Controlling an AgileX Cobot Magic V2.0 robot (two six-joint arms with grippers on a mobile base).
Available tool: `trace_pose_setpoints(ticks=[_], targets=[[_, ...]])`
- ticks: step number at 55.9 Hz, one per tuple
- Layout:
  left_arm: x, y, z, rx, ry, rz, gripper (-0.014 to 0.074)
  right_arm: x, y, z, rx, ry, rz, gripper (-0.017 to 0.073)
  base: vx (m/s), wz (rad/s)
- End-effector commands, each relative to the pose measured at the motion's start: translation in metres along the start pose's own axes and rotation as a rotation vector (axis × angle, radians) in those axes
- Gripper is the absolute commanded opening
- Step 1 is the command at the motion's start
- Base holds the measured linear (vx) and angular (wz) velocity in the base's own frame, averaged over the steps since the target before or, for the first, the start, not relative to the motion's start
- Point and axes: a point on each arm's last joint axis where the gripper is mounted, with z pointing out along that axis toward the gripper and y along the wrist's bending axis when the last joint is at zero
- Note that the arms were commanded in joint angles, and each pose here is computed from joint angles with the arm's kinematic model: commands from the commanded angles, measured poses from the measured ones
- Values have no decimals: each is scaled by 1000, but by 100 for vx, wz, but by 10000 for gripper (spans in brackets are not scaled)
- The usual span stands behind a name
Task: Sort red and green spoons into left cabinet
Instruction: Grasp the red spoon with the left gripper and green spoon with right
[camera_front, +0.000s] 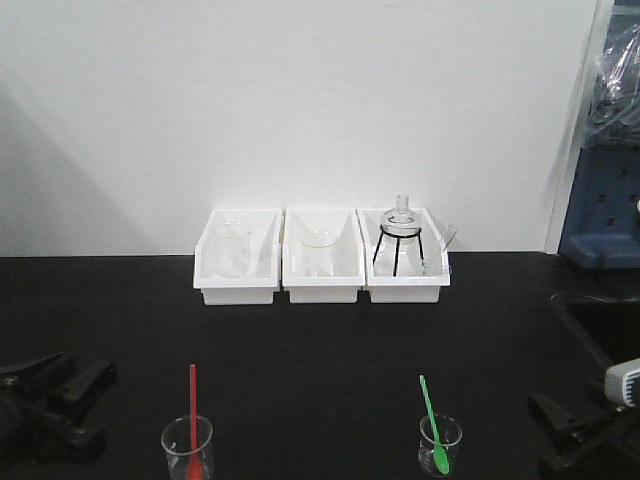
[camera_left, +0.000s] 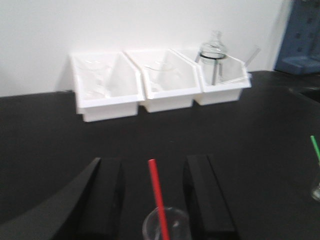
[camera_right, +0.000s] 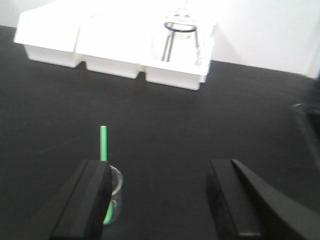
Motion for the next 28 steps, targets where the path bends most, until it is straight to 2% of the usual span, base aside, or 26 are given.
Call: trace_pose_setpoints(ticks=[1, 11, 19, 28], targets=[[-16, -6, 25, 83, -100, -29, 426, -21, 2, 11, -79, -118, -2, 480, 0, 0], [-2, -2, 72, 118, -69, -51, 426, -20, 2, 19, -99, -105, 0, 480, 0, 0], [8, -9, 100, 161, -35, -38, 426, -18, 2, 19, -94, -89, -4, 480, 0, 0], [21, -10, 123, 170, -4, -47, 426, -17, 2, 19, -92, -87, -3, 480, 0, 0]])
